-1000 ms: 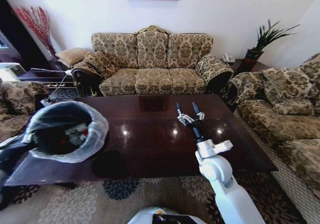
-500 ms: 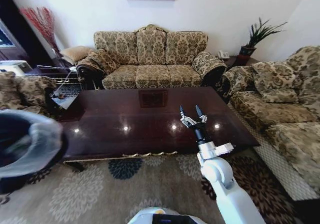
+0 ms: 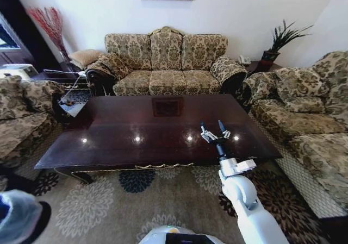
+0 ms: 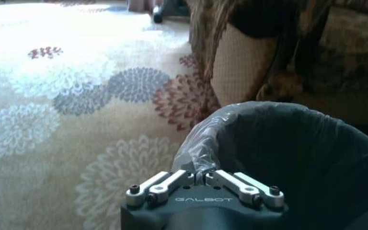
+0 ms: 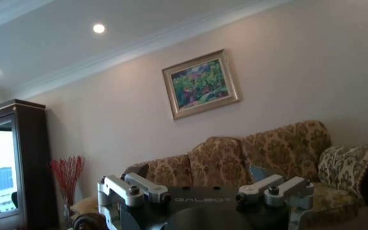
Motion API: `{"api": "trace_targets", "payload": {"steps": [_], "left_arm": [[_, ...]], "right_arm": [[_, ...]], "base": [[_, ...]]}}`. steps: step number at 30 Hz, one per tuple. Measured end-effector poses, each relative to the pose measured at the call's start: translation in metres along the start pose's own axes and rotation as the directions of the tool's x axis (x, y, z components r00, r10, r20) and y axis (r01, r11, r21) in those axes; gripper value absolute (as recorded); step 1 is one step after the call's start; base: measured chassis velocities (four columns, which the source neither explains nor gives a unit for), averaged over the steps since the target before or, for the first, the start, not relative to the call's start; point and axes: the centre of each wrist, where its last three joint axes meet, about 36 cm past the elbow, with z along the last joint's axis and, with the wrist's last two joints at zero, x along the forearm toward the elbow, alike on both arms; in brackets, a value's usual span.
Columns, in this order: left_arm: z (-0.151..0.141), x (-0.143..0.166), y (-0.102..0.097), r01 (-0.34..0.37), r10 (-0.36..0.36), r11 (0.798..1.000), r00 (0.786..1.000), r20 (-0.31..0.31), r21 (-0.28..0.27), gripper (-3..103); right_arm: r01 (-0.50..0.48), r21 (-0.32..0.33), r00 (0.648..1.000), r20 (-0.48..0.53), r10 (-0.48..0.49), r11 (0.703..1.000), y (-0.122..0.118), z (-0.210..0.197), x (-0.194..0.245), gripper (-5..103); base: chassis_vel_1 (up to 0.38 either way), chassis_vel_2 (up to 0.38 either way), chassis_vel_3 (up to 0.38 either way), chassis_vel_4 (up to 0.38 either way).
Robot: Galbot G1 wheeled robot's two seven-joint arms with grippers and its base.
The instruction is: Move to the front of the table and place the trash on the table into the trash bin.
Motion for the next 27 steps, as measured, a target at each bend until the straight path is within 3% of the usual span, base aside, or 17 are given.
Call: {"api": "trace_targets", "payload": {"steps": [5, 6, 8, 10, 13, 18, 27], "left_arm": [[0.058, -0.033, 0.01, 0.037, -0.04, 0.999, 0.99, -0.136, -0.028, 3], [0.058, -0.033, 0.01, 0.037, -0.04, 0.999, 0.99, -0.136, -0.028, 3], [0.087, -0.041, 0.01, 0.026, -0.033, 0.999, 0.982, -0.184, -0.043, 3], [0.098, -0.043, 0.009, 0.021, -0.03, 0.999, 0.982, -0.189, -0.049, 3], [0.133, -0.047, 0.0, -0.009, -0.001, 0.997, 0.99, -0.144, -0.071, 3], [0.161, -0.047, -0.002, -0.038, 0.026, 0.994, 0.993, -0.115, -0.104, 3], [0.184, -0.05, 0.007, -0.037, 0.017, 0.991, 0.988, -0.155, -0.129, 0]], "right_arm": [[-0.024, 0.016, 1.0, -0.009, 0.024, 1.0, -0.005, -0.008, 0.009, 100], [-0.024, 0.016, 1.0, -0.009, 0.024, 1.0, -0.005, -0.008, 0.009, 100], [-0.027, 0.027, 1.0, -0.005, 0.027, 0.999, -0.007, -0.015, 0.011, 100], [-0.03, 0.031, 1.0, -0.004, 0.03, 0.999, -0.008, -0.018, 0.012, 100], [-0.042, 0.039, 0.999, 0.0, 0.042, 0.998, -0.012, -0.023, 0.015, 100], [-0.053, 0.035, 0.999, 0.01, 0.053, 0.998, -0.014, -0.026, 0.018, 100], [-0.062, 0.036, 0.998, 0.015, 0.062, 0.997, -0.018, -0.027, 0.021, 100]], "base": [[0.0, 0.0, 0.0, 0.0], [0.0, 0.0, 0.0, 0.0], [0.0, 0.0, 0.0, 0.0], [0.0, 0.0, 0.0, 0.0], [0.0, 0.0, 0.0, 0.0], [0.0, 0.0, 0.0, 0.0], [0.0, 0.0, 0.0, 0.0]]}}
